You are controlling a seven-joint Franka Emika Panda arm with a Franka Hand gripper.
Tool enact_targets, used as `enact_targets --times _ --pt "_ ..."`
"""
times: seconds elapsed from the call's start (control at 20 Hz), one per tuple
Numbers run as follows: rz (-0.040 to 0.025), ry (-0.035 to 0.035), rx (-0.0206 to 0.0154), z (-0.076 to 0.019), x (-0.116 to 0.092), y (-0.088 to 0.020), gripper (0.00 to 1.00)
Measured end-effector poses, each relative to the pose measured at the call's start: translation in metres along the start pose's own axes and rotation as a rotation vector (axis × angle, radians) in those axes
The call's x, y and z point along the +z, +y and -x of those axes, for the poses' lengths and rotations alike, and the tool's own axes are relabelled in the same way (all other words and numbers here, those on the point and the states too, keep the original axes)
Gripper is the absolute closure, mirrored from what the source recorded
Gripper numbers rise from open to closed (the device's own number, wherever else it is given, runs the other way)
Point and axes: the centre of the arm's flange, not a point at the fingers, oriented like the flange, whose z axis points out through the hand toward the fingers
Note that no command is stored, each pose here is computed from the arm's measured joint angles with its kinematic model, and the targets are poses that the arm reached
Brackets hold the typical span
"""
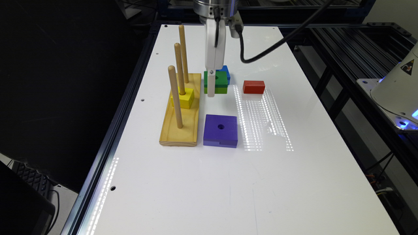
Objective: Pick up green block.
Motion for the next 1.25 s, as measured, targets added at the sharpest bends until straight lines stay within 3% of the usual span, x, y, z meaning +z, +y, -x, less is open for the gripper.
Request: enact_targets --times 0.15,0.4,0.6,0.75,1.25 --pt "-0.0032 0.0073 -0.0008 -0.0004 -0.018 -0.001 1.00" --pt "0.0042 0.0074 -0.0022 0.0025 -0.048 0.001 1.00" --pt "-0.0015 0.0167 -0.0028 0.0029 -0.064 0.001 1.00" --pt "-0.0001 0.0192 -0.0033 0.0050 -0.080 0.002 1.00" --pt "0.0008 0.0194 -0.0038 0.0061 -0.085 0.003 1.00"
